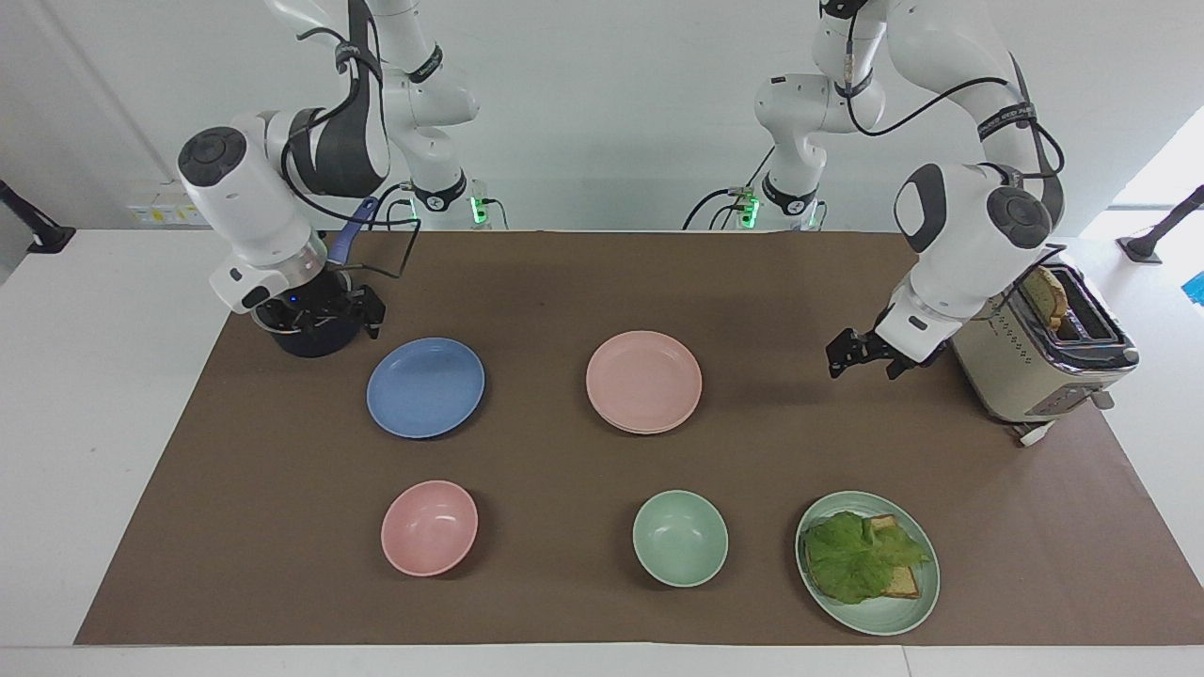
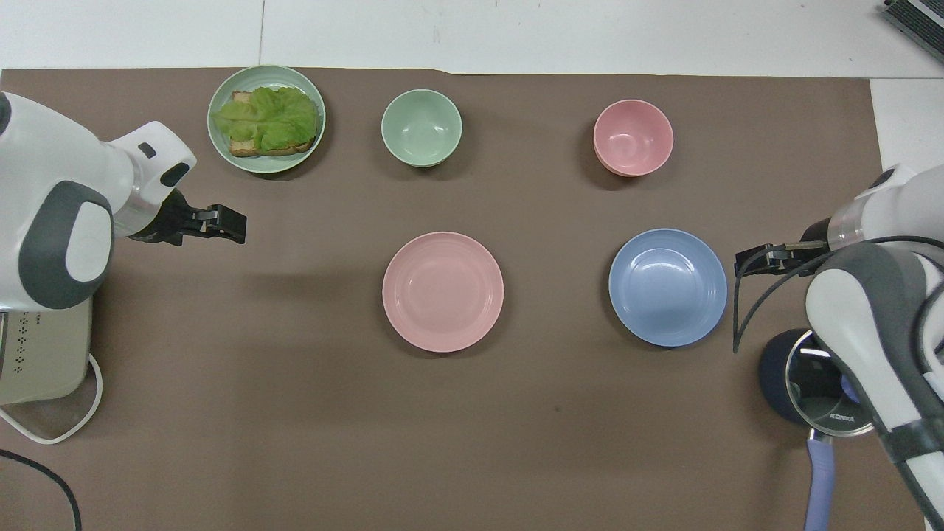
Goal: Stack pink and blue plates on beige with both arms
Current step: 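Grasp the rim of the blue plate with the right gripper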
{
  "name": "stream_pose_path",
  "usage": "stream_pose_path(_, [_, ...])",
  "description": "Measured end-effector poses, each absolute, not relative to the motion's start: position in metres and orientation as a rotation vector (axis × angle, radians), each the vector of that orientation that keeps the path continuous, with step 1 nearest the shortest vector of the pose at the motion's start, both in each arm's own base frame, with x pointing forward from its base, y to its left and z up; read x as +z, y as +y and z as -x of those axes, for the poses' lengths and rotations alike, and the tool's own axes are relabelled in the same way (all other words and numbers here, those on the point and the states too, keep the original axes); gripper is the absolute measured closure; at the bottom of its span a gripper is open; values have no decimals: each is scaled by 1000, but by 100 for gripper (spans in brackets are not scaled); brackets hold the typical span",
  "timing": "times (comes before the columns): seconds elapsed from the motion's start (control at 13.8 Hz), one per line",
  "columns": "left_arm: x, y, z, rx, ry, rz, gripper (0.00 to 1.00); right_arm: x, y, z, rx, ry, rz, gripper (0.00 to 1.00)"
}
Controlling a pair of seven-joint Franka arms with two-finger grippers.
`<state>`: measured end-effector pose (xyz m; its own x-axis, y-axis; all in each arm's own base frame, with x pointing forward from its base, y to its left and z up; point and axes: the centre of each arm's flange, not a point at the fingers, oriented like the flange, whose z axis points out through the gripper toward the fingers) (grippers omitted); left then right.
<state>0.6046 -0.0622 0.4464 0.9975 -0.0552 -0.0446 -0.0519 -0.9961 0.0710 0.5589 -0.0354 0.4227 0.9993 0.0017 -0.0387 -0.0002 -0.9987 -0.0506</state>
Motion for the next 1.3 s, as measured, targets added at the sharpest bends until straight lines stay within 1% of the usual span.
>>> stream_pose_path(0.22, [483,-34,-603,-99,-69,-3080,0,366,-41,-559,66,-22,3075,0])
stream_pose_path(0.43, [524,-28,-591,-69,-79,-3101,0,323,-46,-557,120,-33,3057,0])
stream_pose_path(0.58, [550,-26,-578,-51,-84,-3110,0,305,-51,-553,111,-28,3042,0])
stream_pose_path(0.72, [574,-25,-562,-46,-87,-3114,0,297,-53,-550,110,-59,3038,0])
stream_pose_path(0.79, [586,-25,-553,-46,-87,-3115,0,296,-54,-549,112,-75,3036,11])
stream_pose_path(0.87, [595,-24,-546,-46,-87,-3115,0,296,-54,-549,111,-84,3036,24])
stream_pose_path(0.94, [601,-24,-540,-44,-88,-3116,0,296,-55,-549,111,-84,3035,35])
stream_pose_path(1.01, [605,-24,-536,-42,-87,-3116,0,296,-56,-549,111,-82,3035,45])
stream_pose_path(1.08, [607,-24,-533,-39,-88,-3116,0,296,-56,-549,111,-82,3035,57])
stream_pose_path(1.23, [611,-24,-530,-33,-88,-3116,0,296,-56,-549,110,-81,3034,77])
stream_pose_path(1.3, [613,-24,-529,-27,-88,-3116,0,299,-55,-551,101,-78,3032,91])
